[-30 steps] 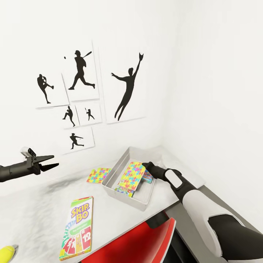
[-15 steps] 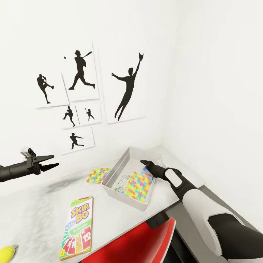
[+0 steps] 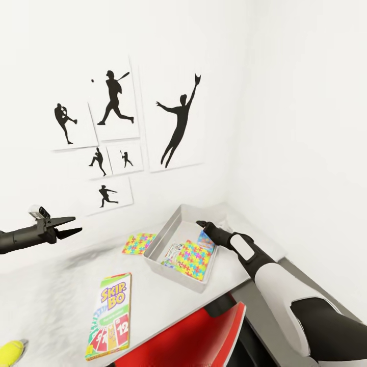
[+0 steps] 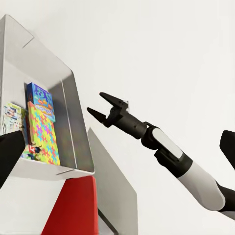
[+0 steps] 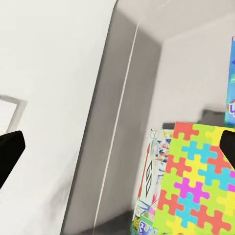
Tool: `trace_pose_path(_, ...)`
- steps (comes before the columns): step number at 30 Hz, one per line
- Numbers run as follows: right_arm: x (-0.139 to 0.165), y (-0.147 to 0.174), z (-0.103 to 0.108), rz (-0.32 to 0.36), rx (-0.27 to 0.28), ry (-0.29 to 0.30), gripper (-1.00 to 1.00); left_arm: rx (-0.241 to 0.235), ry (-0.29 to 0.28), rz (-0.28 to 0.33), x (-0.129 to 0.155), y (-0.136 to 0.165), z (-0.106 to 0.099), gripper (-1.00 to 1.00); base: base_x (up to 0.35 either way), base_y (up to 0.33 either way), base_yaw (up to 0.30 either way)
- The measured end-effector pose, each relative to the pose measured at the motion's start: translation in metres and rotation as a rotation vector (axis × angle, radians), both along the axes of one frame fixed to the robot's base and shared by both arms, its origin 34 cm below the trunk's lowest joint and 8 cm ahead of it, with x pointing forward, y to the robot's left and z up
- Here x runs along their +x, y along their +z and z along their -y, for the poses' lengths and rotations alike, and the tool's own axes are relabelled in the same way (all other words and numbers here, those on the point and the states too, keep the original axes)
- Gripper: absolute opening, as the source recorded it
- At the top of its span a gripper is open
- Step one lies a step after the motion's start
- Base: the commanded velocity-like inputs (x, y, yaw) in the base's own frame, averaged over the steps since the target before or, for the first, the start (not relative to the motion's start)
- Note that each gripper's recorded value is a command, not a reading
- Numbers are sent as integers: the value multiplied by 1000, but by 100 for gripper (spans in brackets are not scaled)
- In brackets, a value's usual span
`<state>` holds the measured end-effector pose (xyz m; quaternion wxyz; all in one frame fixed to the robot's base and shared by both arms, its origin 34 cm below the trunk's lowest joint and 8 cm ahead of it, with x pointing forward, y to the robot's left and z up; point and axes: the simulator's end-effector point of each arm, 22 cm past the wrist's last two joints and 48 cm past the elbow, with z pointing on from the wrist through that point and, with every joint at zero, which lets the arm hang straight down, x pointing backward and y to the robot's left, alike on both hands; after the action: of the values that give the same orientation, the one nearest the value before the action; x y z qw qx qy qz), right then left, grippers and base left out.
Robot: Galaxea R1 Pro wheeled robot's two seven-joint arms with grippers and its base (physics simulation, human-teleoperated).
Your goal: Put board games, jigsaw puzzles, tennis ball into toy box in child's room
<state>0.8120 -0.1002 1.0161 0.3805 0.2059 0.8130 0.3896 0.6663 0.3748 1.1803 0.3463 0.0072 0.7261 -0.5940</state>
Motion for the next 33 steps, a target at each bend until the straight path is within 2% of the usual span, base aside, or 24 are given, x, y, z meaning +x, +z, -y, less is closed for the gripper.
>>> trace_pose_path(10,6,17,-1,53,12,-3,100,0,0,0,0,0,0,100,-67,44,0)
trace_pose_path(18,9,27,-3,73,6,1,100,0,0,0,0,0,0,100,-191,147,0)
trace_pose_path(21,9,25,-1,62,-6,-8,100,0,0,0,0,0,0,100,-233,182,0)
trace_pose_path(26,8,11,11,8,-55,-48,100,0,0,0,0,0,0,100,-222,175,0)
trace_pose_path(33,8,7,14,-8,-69,-60,100,0,0,0,0,0,0,100,-176,136,0)
